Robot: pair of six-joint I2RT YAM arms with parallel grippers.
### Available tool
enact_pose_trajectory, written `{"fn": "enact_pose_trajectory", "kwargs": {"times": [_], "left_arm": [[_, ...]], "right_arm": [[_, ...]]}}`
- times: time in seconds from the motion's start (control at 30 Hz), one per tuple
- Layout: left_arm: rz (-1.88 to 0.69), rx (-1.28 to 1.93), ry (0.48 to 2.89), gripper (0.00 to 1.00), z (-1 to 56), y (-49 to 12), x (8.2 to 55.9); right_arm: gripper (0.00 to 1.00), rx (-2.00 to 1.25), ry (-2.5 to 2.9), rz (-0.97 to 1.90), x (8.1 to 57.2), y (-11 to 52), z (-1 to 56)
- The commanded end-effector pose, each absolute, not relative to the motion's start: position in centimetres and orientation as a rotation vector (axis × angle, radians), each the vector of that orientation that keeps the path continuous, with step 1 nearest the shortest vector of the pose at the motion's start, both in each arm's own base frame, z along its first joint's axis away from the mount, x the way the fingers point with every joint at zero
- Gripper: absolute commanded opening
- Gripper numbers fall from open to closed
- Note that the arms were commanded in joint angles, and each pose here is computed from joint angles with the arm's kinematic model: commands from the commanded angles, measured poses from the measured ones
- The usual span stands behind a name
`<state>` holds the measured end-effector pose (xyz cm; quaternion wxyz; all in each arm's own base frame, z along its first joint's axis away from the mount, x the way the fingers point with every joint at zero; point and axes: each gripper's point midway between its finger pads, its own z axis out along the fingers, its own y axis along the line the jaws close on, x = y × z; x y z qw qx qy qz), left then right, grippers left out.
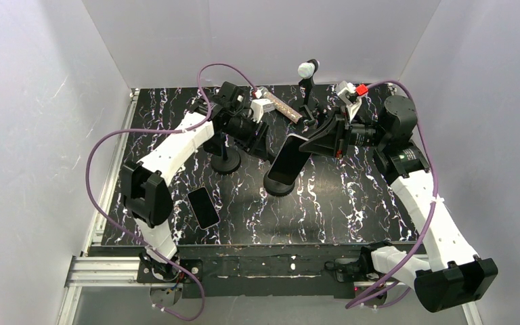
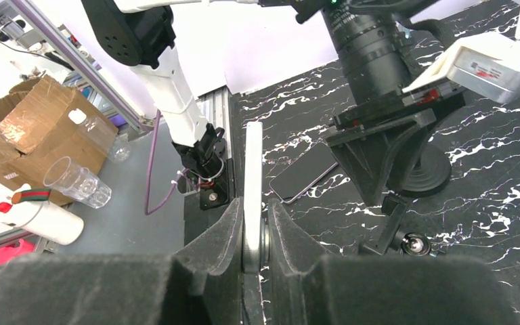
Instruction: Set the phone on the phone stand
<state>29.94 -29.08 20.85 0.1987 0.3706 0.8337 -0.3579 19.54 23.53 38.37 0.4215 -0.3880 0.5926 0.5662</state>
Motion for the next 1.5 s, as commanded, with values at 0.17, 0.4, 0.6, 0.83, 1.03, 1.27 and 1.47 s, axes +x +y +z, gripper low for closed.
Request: {"fn": "enact_pose_trajectory", "kwargs": {"times": [0.17, 0.4, 0.6, 0.83, 1.03, 1.27, 1.47], "left_arm": [[-1.007, 1.045, 2.306, 0.40, 21.1, -29.8, 31.0], [-0.990, 1.029, 2.294, 0.37, 21.1, -30.0, 31.5], [-0.971, 1.041, 2.304, 0.29, 20.5, -30.3, 31.5], [-0.911, 1.040, 2.297, 0.12, 21.0, -30.3, 31.0], [-0.872, 1.024, 2.277, 0.00, 22.0, -30.2, 30.0], [-0.897, 1.023, 2.270, 0.00, 22.0, -30.1, 29.0], [-0.937, 1.044, 2.261, 0.00, 22.0, -30.2, 28.4]], "right_arm": [[0.01, -1.034, 1.362, 1.384, 18.7, 23.6, 41.1], [0.01, -1.033, 1.370, 1.390, 18.9, 23.8, 40.8], [0.01, -1.033, 1.382, 1.399, 19.3, 24.1, 40.3], [0.01, -1.076, 1.382, 1.414, 19.3, 25.1, 39.6], [0.01, -1.126, 1.363, 1.389, 19.8, 26.6, 38.5], [0.01, -1.268, 1.288, 1.400, 19.8, 28.6, 36.2], [0.01, -1.379, 1.194, 1.409, 20.2, 30.0, 35.1]]}}
